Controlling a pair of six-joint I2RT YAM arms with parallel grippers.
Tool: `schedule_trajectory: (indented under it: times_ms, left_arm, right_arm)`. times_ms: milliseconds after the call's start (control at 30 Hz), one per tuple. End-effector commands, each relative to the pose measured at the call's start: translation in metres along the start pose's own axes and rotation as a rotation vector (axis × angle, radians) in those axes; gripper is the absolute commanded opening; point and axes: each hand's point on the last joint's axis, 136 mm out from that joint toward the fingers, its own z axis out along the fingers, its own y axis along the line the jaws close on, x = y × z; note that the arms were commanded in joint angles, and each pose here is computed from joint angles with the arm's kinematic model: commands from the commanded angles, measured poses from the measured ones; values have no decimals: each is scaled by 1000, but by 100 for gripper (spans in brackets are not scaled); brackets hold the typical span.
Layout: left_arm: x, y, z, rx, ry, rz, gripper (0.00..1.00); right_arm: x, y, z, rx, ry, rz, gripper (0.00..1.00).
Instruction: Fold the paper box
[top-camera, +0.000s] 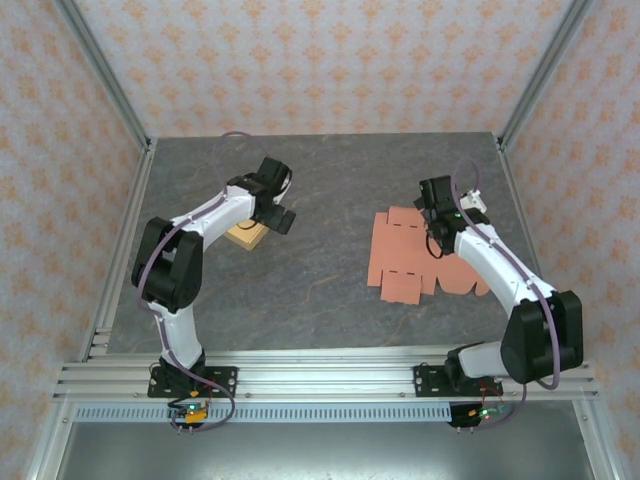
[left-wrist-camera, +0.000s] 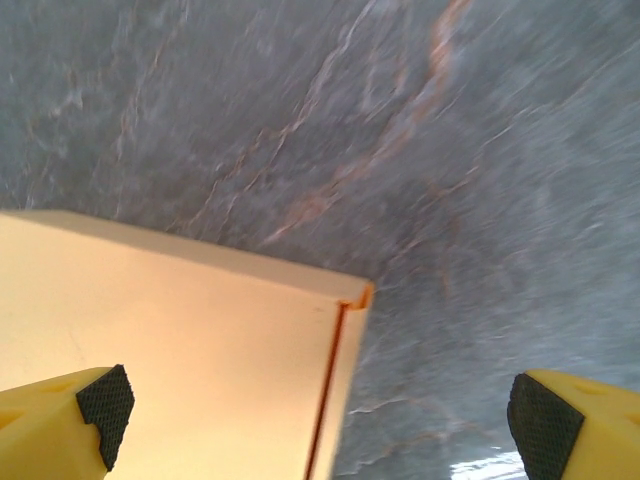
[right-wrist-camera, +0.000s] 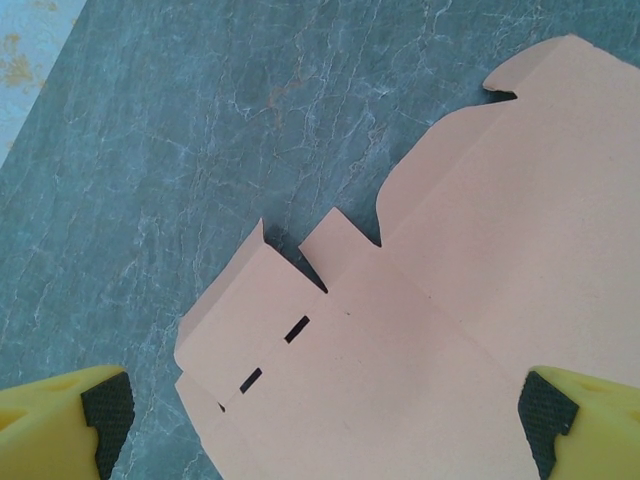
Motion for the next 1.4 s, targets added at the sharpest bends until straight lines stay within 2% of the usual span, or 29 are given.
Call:
schedule_trajectory:
  times_ms: [0,133,233,333,433,567,733,767,833,900,967,1033,1133,1267,1333,1367]
  left_arm:
    - [11,22,1,-116,57,64,100]
    - [14,40,27,-188,125,73,100]
    - [15,61,41,-207,149,-14,100]
    - [9,87,40,-250,103,-122,100]
    - [9,116,35,-297,65,-288,100]
    - [1,110,21,-214,-23,-422,100]
    - [-21,75,-21,39,-194,-588,100]
    - [-26,66,-27,80,-221,-592,100]
    - [-36,43,-41,167,-272,-578,100]
    - [-48,12,-56,260,-319,-531,100]
    - [-59,-25,-70,343,-363,-448,100]
    - [-66,-67,-78,394,-403,-298,100]
    - [-64,-110,-74,376,-397,-116,100]
    - [-62,-146,-60,469,-389,-66,100]
    - [-61,-148,-48,452,-356,-73,100]
    - [-61,-146,-44,428,-336,-79,100]
  right_arm:
    - [-6,16,0,-33,-1,11,100]
    - [-2,22,5,-30,24,18,100]
    - [3,27,7,-45,53,38,100]
    - [1,25,6,-36,43,14,100]
    - [2,6,8,38,30,-12,100]
    - [16,-14,11,106,86,-91,100]
    - [40,-32,11,121,214,-108,99]
    - [47,-38,12,127,265,-53,99]
    - [73,-61,9,219,472,228,99]
    - [94,-65,3,240,610,405,100]
    - [92,-80,1,282,557,479,99]
    - [77,-104,-1,317,419,522,99]
    - [70,-129,-2,304,318,620,99]
    - [79,-120,18,129,317,748,98]
    - [72,-96,32,-5,322,677,97]
    - [66,-88,36,-24,312,608,98]
